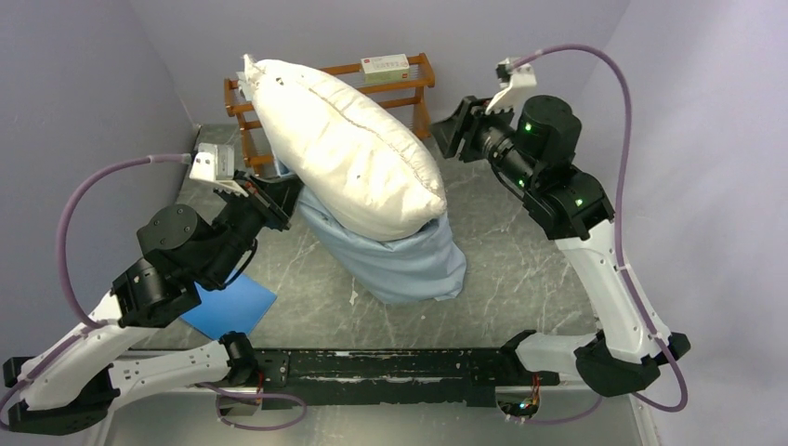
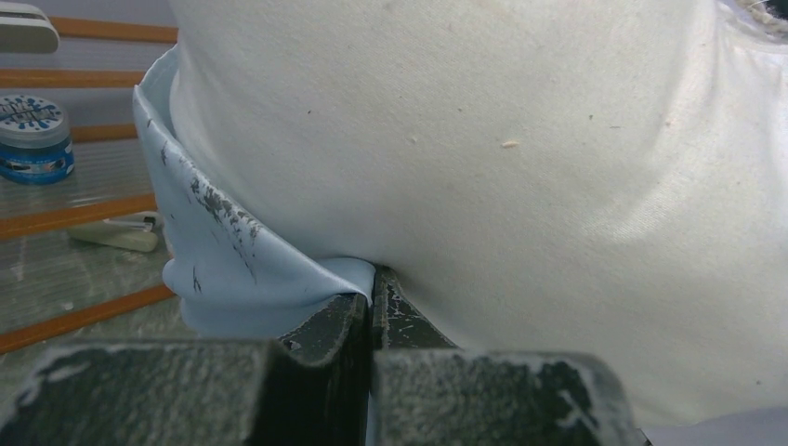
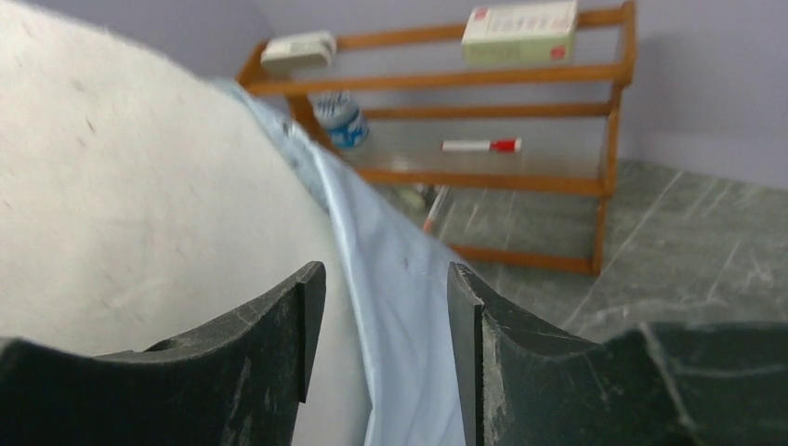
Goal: Put the pillow into the pillowcase
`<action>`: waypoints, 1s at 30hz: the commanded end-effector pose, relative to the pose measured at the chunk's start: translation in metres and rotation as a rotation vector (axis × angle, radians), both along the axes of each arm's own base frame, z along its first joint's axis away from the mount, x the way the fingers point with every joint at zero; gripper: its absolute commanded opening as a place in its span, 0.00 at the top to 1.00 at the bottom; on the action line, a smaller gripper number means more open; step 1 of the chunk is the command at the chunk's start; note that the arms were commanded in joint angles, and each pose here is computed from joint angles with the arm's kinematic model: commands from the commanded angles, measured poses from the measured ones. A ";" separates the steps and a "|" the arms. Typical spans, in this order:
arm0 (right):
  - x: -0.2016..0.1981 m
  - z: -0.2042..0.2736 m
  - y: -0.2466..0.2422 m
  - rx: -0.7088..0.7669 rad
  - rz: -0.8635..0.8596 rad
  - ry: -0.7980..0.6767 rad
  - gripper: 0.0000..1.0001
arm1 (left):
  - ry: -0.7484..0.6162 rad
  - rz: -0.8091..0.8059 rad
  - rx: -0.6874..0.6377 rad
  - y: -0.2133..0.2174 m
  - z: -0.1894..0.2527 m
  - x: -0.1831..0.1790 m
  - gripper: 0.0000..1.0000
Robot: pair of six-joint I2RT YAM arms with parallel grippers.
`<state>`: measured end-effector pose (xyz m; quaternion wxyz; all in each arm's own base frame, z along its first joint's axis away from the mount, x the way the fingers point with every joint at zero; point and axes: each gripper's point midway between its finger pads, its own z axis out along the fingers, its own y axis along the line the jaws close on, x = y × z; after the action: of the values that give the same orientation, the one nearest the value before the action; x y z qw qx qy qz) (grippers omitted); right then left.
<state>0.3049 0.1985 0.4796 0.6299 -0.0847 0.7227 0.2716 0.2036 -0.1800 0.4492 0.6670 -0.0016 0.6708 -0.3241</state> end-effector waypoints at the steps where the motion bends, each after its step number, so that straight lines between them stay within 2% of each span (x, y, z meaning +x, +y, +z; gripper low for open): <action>1: -0.024 -0.029 0.018 -0.081 0.176 0.077 0.45 | -0.026 0.020 -0.021 0.005 0.015 0.001 0.95; 7: -0.029 -0.054 0.011 -0.195 0.191 0.143 0.42 | -0.021 -0.009 -0.016 -0.006 0.013 0.002 0.95; 12: -0.033 -0.069 0.014 -0.225 0.221 0.187 0.42 | -0.019 -0.027 -0.015 -0.013 0.015 0.003 0.95; 18: -0.019 -0.078 0.005 -0.264 0.146 0.212 0.45 | -0.011 -0.029 -0.019 -0.014 0.012 0.003 0.95; 26: -0.017 -0.069 0.000 -0.248 0.108 0.178 0.47 | -0.013 -0.031 -0.010 -0.016 0.013 0.004 0.95; 30: -0.017 -0.081 0.011 -0.238 0.159 0.205 0.48 | -0.017 -0.033 -0.013 -0.015 0.015 0.003 0.95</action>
<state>0.2897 0.2040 0.3975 0.5137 -0.1772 0.8087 0.2252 0.2109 -0.1952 0.4450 0.6603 0.0082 0.6801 -0.3184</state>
